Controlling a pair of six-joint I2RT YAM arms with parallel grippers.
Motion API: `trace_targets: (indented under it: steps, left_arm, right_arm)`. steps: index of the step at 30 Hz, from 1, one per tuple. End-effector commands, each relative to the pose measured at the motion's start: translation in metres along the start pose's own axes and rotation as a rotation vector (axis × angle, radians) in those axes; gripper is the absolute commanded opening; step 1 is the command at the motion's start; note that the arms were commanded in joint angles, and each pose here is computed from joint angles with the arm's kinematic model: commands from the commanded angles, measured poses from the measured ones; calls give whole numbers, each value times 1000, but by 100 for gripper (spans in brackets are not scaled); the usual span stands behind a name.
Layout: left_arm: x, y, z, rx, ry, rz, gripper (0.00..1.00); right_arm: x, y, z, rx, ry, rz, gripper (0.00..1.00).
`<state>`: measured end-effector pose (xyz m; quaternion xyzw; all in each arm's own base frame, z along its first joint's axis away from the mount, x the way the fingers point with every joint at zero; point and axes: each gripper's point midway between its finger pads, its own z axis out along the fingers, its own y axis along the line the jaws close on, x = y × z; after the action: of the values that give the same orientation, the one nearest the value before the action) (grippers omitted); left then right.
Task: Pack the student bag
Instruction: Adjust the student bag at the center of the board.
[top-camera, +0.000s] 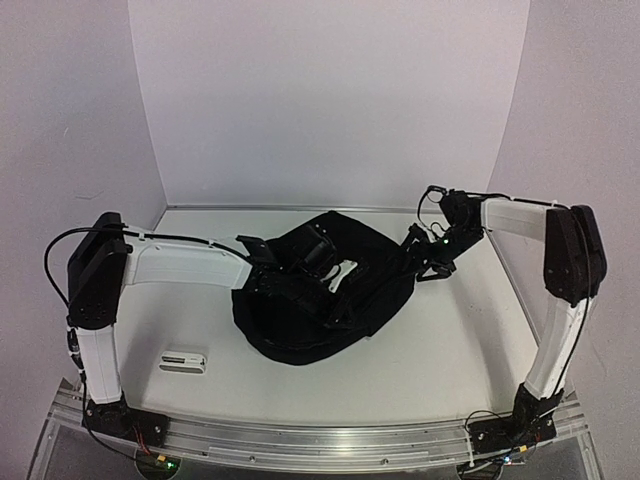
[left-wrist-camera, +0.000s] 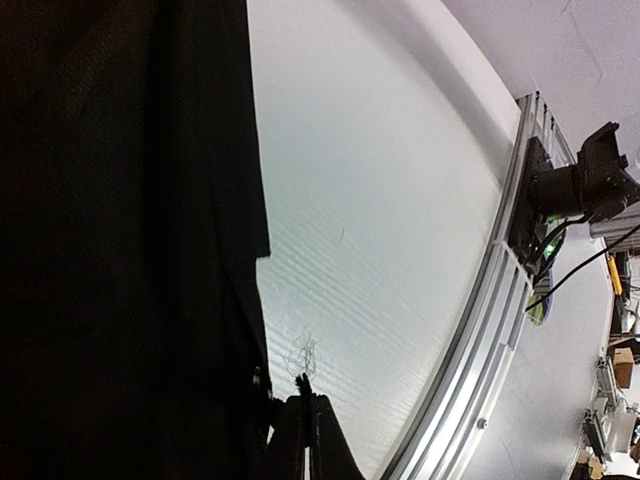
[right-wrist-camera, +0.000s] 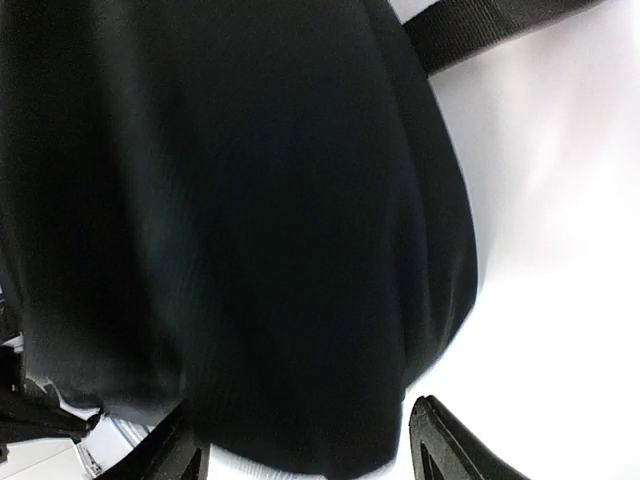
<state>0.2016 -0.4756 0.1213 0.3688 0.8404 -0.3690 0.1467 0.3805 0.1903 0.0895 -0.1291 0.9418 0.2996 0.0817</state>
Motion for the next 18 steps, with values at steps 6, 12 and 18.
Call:
trace_targets:
  steps: [6, 12, 18]
  left_arm:
    - [-43, -32, 4, 110, -85, 57, 0]
    - [-52, -40, 3, 136, -95, 70, 0]
    - [-52, -42, 2, 145, -85, 68, 0]
  right_arm:
    - [41, 60, -35, -255, -61, 46, 69]
    - [52, 82, -3, -294, 8, 30, 69]
    - [41, 94, 22, -320, 54, 47, 68]
